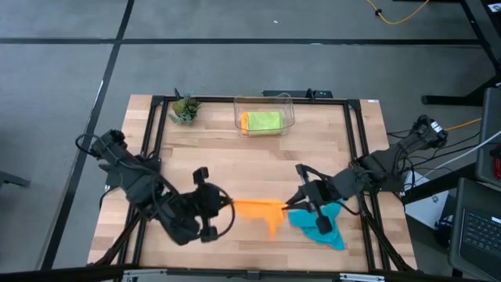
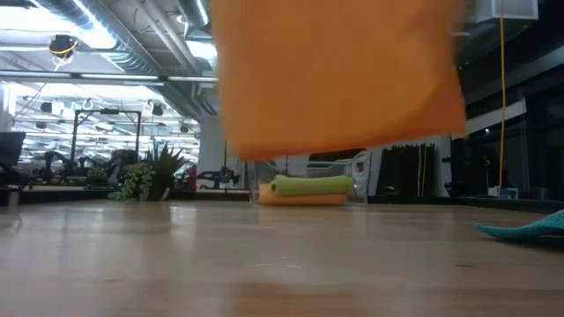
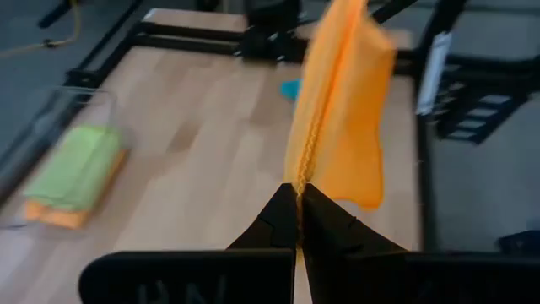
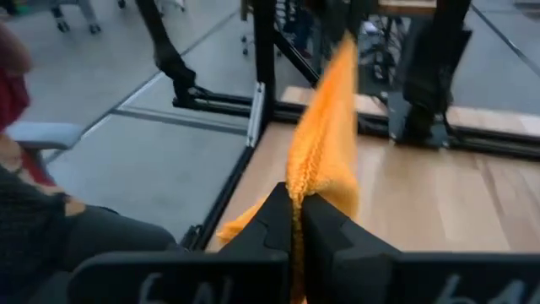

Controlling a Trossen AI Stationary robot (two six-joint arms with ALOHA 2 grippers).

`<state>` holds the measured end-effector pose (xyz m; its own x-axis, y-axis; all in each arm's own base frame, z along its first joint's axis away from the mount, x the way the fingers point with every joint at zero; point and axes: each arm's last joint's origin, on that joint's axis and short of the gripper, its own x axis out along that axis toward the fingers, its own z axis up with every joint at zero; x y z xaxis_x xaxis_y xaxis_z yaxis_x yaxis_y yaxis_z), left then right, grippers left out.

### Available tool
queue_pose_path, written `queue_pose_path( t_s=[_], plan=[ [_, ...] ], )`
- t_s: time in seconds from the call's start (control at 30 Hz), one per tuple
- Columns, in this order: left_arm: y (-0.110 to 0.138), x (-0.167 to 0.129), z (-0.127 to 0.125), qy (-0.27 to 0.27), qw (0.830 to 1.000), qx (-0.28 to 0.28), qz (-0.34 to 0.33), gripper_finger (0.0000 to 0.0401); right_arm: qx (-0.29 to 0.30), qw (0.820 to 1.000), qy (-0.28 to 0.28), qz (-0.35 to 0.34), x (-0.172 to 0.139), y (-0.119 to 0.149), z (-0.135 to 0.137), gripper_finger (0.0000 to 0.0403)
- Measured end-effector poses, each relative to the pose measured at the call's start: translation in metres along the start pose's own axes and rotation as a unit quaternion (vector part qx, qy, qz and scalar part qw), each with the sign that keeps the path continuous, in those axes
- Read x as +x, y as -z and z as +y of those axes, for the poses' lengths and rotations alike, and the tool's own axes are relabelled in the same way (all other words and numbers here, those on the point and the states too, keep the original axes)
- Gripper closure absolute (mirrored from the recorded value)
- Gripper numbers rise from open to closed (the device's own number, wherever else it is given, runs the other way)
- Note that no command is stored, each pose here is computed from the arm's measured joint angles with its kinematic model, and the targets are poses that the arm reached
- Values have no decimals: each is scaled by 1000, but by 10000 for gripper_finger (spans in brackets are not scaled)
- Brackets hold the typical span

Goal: Fold microfiber towels
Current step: Fold the orange microfiber cloth

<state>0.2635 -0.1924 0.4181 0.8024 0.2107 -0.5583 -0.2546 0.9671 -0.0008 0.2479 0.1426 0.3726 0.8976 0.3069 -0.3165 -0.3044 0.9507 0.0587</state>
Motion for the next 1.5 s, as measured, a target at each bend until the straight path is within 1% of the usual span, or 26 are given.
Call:
queue_pose_path(
  t_s=[0.1,0.23,0.4,0.5,0.63,0.7,0.87,1.07,1.2,1.3,1.4,1.5],
  plan=[
    [0,-6,-8,22,999,-18,-18,401,12,1000,15,20,6,6,4,398],
    [-1,-10,-15,43,998,-33,-32,401,20,998,16,48,20,16,8,398],
    [-2,-9,-14,41,998,-35,-30,401,13,998,18,62,26,21,10,398],
    [-1,-2,-8,24,999,-28,-17,401,4,997,31,73,28,23,2,399],
    [9,26,4,1,999,-17,36,401,-7,991,69,116,43,33,-19,399],
    [16,43,13,-22,998,-17,57,401,-19,986,88,142,52,40,-33,399],
    [35,89,45,-102,988,12,114,401,-39,972,137,189,68,52,-73,399],
    [53,131,93,-176,967,39,179,401,-44,952,187,241,83,71,-122,400],
    [70,151,120,-205,951,52,225,401,-54,934,202,290,100,93,-148,400],
    [84,162,134,-218,941,67,248,401,-76,923,215,310,111,107,-164,400],
    [96,171,145,-228,935,72,262,401,-113,903,249,332,115,115,-177,400],
    [107,178,154,-238,930,67,272,401,-122,895,264,338,113,116,-189,400]
  ],
)
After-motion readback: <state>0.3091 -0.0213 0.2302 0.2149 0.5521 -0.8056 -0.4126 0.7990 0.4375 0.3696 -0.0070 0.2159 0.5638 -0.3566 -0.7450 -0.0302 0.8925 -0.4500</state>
